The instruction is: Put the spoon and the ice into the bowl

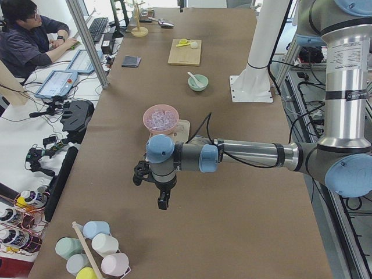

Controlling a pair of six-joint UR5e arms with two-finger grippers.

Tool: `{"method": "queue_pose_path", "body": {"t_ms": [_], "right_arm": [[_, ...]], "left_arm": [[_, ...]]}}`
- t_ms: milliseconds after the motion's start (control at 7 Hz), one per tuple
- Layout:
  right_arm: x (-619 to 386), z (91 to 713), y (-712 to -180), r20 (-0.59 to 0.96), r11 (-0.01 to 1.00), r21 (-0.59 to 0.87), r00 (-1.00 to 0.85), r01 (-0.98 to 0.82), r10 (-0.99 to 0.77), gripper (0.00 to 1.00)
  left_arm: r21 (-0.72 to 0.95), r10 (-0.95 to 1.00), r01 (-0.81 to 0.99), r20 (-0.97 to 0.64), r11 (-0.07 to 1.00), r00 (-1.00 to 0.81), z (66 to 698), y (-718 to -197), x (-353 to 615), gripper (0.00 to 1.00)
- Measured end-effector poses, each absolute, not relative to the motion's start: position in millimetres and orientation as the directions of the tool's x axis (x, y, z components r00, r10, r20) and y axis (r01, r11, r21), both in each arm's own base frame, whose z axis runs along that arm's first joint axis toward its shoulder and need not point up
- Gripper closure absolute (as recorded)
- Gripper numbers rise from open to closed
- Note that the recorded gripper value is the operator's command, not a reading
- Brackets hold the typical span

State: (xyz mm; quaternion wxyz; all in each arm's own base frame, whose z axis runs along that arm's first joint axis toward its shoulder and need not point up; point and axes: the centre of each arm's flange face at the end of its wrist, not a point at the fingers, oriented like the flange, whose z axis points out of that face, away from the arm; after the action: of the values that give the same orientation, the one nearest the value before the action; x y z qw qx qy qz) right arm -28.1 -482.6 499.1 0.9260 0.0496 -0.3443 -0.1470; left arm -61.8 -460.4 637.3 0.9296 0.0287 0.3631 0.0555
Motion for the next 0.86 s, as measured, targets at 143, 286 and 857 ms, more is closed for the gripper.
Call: {"method": "queue_pose_path", "body": {"t_ms": [143, 286, 857], "right_arm": [[5, 531, -457, 0.641, 0.957, 0.173, 0.712, 0.232, -0.288, 0.00], [25, 557, -435, 0.655, 0.968, 0.131, 0.715, 0.212, -0.245, 0.00], [46, 590, -401, 0.678, 0.994, -0.004, 0.732, 0.107, -0.076, 0.00]], "left_arm": [[0.091, 0.122, -0.082, -0.672, 0.992, 0.731, 639, -459, -62, 0.01], [0.082, 0.116, -0.082, -0.672, 0.993, 0.731, 644, -458, -62, 0.01], [0.068, 0.108, -0.084, -0.674, 0.994, 0.730, 653, -452, -63, 0.01]]}}
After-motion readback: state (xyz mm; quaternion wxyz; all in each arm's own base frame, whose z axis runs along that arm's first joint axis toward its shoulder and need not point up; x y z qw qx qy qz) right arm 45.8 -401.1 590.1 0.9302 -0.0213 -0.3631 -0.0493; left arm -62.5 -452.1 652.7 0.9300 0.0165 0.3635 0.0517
